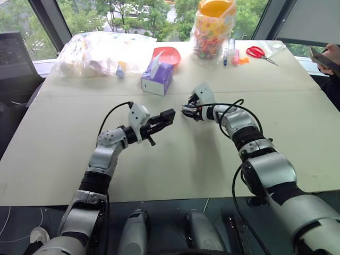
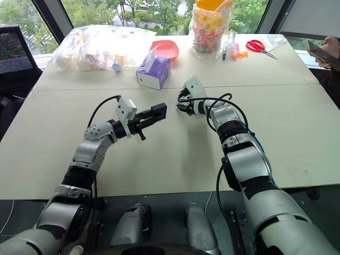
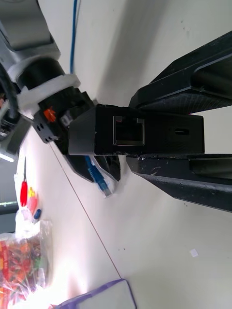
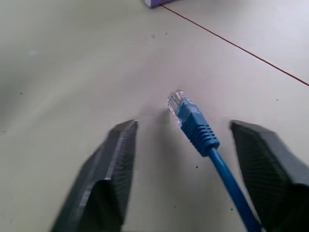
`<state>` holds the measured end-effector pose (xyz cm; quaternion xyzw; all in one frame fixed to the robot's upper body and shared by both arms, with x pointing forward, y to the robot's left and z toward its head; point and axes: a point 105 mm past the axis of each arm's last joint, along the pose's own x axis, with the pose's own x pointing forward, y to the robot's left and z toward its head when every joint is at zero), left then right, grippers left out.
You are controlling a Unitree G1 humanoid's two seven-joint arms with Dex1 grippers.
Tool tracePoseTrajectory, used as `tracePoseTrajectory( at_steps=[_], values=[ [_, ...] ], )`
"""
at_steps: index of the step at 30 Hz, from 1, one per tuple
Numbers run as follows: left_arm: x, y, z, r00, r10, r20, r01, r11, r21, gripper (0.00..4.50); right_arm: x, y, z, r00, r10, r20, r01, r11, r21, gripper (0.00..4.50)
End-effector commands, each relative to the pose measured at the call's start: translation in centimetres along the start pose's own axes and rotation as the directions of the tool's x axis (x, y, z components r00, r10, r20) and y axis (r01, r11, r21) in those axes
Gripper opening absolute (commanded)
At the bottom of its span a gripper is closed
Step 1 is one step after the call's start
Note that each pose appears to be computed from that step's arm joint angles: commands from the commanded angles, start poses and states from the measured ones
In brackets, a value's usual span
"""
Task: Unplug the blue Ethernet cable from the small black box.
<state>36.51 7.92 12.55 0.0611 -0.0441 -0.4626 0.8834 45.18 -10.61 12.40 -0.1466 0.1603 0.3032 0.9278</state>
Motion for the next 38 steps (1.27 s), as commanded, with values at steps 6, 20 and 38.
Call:
tracePoseTrajectory(
  at_steps=[6, 20, 38],
  values=[
    [1.8, 1.0, 0.0, 0.995, 0.079, 0.059, -0.081, 0.996, 0.04, 0.5, -7.2, -1.3, 2.0, 0.991, -0.07, 0.117, 0.073, 0.997, -0.023, 4.48],
    [1.2, 2.4, -4.2, 0.987, 0.161, -0.03, -0.158, 0.985, 0.069, 2.34, -14.6, 6.9, -3.6, 0.993, 0.11, -0.038, -0.107, 0.992, 0.062, 4.5],
    [-5.7, 2.3, 2.4, 0.999, 0.037, -0.023, -0.037, 0.999, 0.0, 4.44, -17.5, 6.5, -1.8, 0.972, 0.235, 0.002, -0.235, 0.971, 0.031, 4.5]
  ],
)
